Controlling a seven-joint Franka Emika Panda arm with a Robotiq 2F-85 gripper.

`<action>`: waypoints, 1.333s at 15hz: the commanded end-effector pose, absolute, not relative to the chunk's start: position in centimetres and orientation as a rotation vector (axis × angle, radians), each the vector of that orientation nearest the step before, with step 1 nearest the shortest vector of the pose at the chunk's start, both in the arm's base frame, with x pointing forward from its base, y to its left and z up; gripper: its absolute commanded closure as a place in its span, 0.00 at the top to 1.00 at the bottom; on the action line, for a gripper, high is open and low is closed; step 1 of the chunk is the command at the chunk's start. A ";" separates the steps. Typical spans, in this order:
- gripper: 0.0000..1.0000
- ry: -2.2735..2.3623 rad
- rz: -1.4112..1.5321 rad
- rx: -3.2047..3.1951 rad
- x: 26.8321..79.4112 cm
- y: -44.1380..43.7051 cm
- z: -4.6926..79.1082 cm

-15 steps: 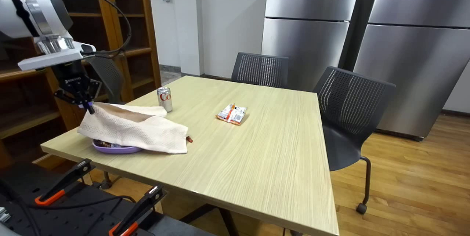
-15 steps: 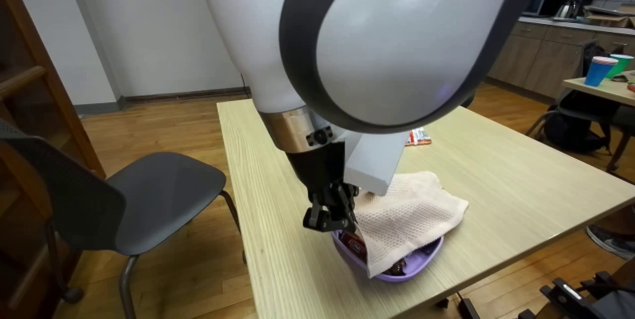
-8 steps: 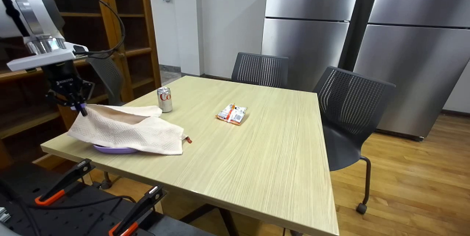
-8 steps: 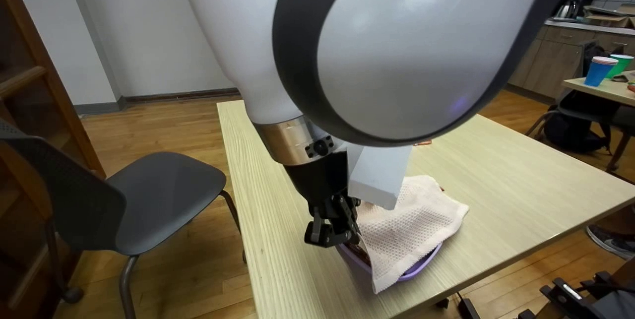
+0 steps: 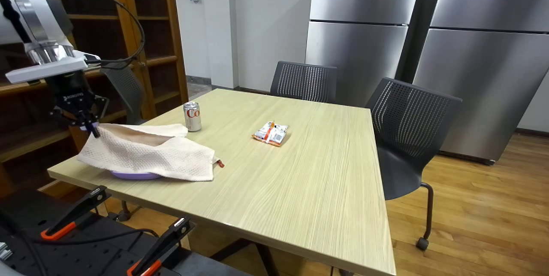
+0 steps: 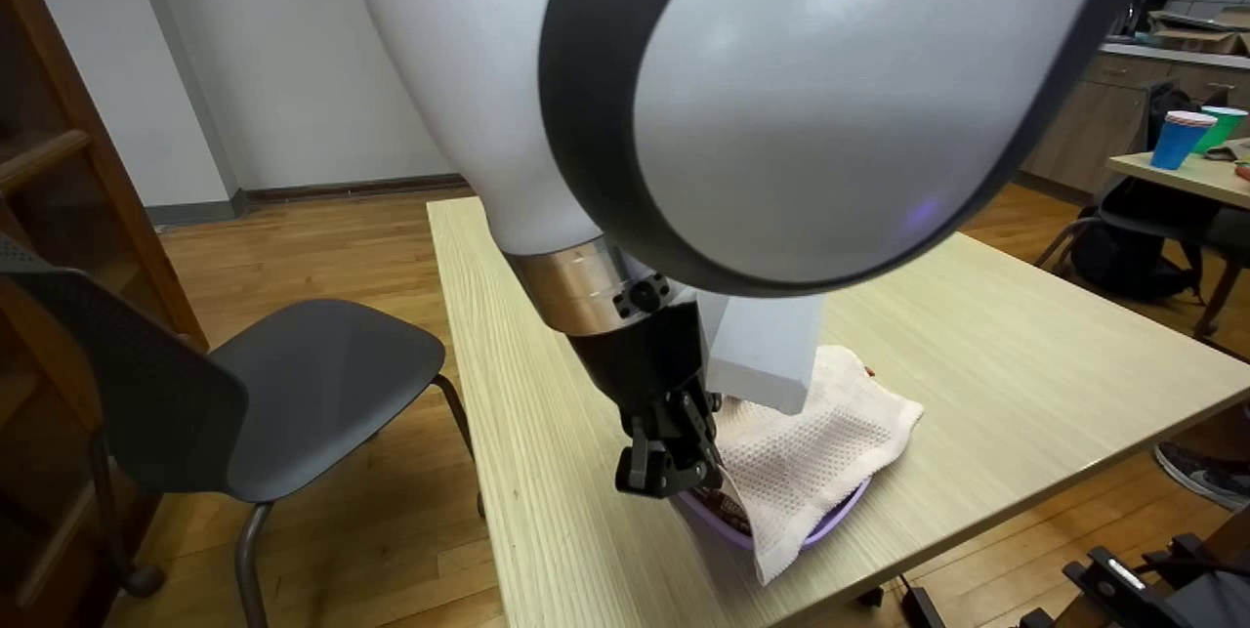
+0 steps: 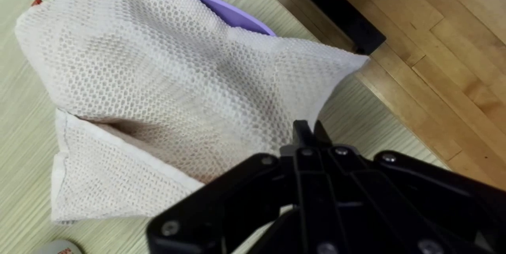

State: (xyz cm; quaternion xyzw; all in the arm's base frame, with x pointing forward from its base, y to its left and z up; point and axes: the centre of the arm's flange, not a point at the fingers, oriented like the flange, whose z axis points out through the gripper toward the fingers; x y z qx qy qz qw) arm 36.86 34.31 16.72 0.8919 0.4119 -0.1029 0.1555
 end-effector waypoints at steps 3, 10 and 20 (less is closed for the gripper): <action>0.00 1.210 -0.318 2.537 36.6 34.0 19.7; 0.00 1.249 -0.375 2.517 35.8 33.9 20.7; 0.00 1.274 -0.416 2.505 34.6 33.8 21.5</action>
